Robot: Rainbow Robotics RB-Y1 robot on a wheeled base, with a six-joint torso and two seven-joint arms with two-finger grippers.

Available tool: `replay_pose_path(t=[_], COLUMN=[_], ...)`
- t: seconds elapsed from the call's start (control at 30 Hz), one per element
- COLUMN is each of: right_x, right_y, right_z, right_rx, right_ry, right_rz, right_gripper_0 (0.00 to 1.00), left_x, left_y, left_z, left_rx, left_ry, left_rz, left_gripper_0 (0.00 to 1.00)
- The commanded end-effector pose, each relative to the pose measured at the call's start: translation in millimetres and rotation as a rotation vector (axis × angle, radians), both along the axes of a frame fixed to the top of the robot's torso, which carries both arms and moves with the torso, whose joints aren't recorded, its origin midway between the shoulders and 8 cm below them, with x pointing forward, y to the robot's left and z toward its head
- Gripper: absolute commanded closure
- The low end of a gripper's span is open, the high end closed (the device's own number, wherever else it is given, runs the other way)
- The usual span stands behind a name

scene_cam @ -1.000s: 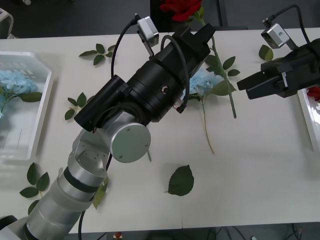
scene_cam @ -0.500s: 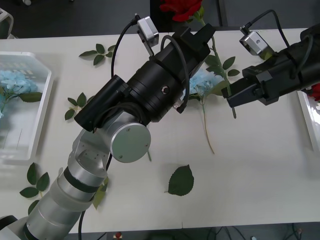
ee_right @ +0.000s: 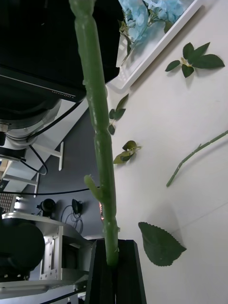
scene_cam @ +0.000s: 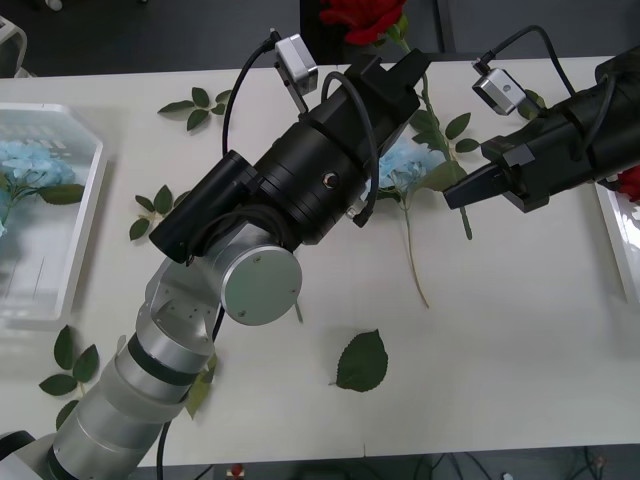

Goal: Place the red flowers into the right box and the blue flowers into the left box. If a person shows an open palm, hand one flower to the person first, then continue sorting.

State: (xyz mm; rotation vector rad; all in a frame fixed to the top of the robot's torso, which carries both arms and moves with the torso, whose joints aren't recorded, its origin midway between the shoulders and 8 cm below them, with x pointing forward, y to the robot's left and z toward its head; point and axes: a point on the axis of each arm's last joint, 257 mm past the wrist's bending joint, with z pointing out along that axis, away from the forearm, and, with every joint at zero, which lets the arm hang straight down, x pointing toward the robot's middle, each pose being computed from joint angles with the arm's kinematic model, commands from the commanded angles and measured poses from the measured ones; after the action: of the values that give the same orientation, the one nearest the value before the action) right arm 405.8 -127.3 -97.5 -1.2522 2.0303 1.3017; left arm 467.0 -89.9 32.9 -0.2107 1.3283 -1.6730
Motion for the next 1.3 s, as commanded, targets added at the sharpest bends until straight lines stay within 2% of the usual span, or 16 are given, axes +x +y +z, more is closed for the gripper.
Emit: replay_pose_path(t=[0.03, 0.07, 0.1, 0.13, 0.6, 0.83, 1.03, 1.1, 1.3], right_x=[-1.4, -1.8, -1.9, -1.5, -0.2, 11.0, 62.1, 88.9, 129.2], right_y=[6.5, 6.4, 5.9, 5.2, -0.1, -14.1, -75.6, -115.1, -228.0], right_z=[1.0, 0.9, 0.4, 1.0, 1.9, 0.9, -3.2, 0.4, -5.0], right_rx=[0.001, 0.0, -0.002, -0.003, -0.015, -0.048, -0.179, -0.233, -0.447], right_ry=[0.013, 0.015, 0.019, 0.019, 0.029, 0.019, -0.081, -0.135, -0.237], right_rz=[-0.008, -0.007, -0.009, -0.012, -0.027, -0.084, -0.291, -0.405, -0.637], right_gripper_0=[1.0, 1.0, 1.0, 1.0, 1.0, 1.0, 1.0, 1.0, 1.0], left_x=[-10.1, -10.1, -10.1, -10.1, -10.1, -10.1, -10.1, -10.1, -10.1], left_y=[-4.9, -4.9, -4.9, -4.9, -4.9, -4.9, -4.9, -4.9, -4.9], left_z=[12.9, 12.9, 12.9, 12.9, 12.9, 12.9, 12.9, 12.9, 12.9], left_rx=[-0.02, -0.02, -0.02, -0.02, -0.02, -0.02, -0.02, -0.02, -0.02], left_ry=[-0.035, -0.035, -0.035, -0.035, -0.035, -0.035, -0.035, -0.035, -0.035], left_rz=[0.002, 0.002, 0.002, 0.002, 0.002, 0.002, 0.002, 0.002, 0.002], left_gripper_0=[1.0, 0.84, 0.29, 0.0, 0.0, 0.0, 0.0, 0.0, 0.0])
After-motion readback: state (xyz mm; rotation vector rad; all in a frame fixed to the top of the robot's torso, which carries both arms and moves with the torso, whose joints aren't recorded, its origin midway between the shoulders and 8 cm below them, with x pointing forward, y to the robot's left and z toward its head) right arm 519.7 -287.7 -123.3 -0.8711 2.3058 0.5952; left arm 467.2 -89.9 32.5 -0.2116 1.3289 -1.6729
